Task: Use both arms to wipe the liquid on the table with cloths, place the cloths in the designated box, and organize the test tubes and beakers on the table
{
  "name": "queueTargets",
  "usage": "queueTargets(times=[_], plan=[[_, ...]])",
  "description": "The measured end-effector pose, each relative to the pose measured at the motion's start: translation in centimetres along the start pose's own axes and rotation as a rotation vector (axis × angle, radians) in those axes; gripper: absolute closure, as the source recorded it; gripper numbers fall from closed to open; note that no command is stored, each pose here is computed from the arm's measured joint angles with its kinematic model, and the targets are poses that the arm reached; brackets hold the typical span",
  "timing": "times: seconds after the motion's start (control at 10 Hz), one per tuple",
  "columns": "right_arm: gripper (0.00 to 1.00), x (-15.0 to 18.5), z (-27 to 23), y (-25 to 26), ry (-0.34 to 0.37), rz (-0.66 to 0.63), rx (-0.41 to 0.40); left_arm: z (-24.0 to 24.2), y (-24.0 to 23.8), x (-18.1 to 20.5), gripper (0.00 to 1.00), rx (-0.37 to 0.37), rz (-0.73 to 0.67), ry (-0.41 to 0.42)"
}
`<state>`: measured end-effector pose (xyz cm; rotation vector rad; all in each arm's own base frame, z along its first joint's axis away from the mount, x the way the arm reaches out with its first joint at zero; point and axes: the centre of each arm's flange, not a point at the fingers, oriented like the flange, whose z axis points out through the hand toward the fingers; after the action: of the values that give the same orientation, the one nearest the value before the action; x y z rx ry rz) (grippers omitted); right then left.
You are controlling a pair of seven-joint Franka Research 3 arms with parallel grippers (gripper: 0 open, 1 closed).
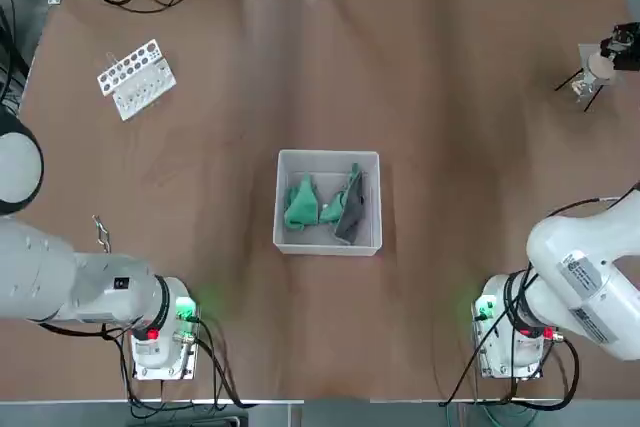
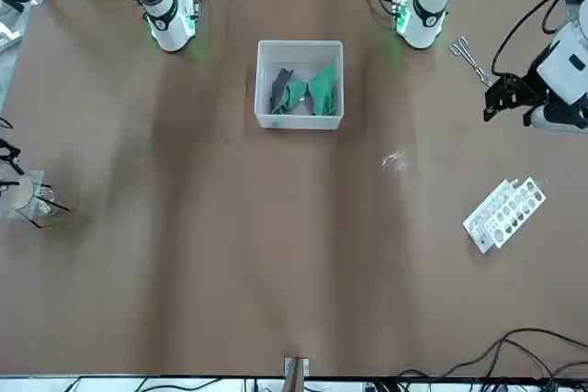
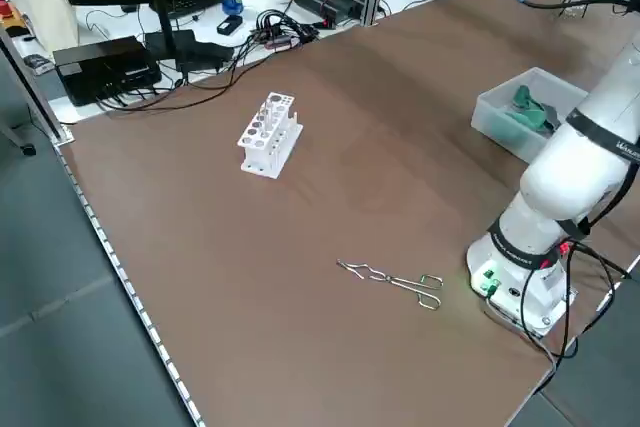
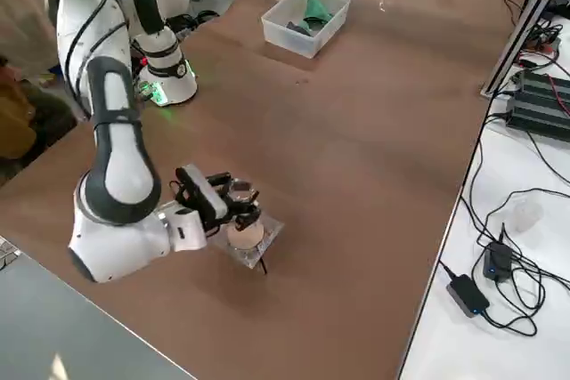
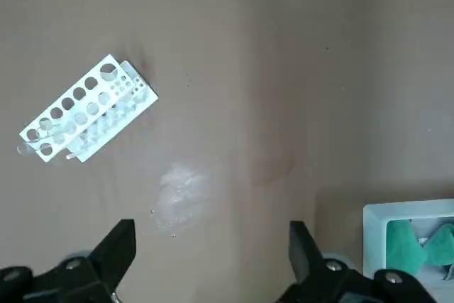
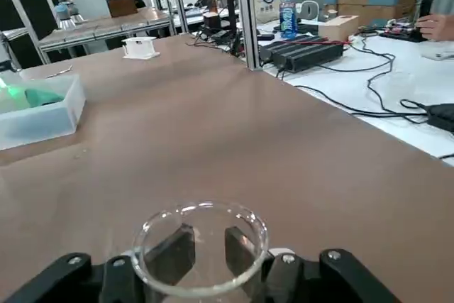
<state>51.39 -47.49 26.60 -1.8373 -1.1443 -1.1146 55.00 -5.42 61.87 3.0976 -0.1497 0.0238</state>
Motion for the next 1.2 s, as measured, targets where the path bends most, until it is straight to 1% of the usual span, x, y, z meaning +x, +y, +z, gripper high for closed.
queueTargets(times=[0.2, 0.4, 0.6, 1.0, 1.2], plan=[[0.7, -0.9, 0.3, 0.2, 0.013, 0.005, -0.001, 0.1, 0.0, 0.0, 0.04, 0.0, -0.003, -0.002], [0.7, -2.9, 0.6, 0.1, 0.033, 0.022, -0.005, 0.3, 0.0, 0.1, 0.04, 0.0, -0.003, -0.004], [0.7, -3.9, 0.5, 0.4, 0.036, 0.014, -0.024, 0.4, 0.1, 0.2, 0.04, 0.001, -0.002, -0.006], [0.7, -3.6, 1.1, 1.6, 0.048, -0.013, -0.044, 0.4, 0.2, 0.2, 0.04, 0.002, 0.0, -0.007], [0.68, -3.8, 0.9, 1.9, 0.042, -0.019, -0.058, 0.5, 0.2, 0.2, 0.04, 0.002, 0.001, -0.008]])
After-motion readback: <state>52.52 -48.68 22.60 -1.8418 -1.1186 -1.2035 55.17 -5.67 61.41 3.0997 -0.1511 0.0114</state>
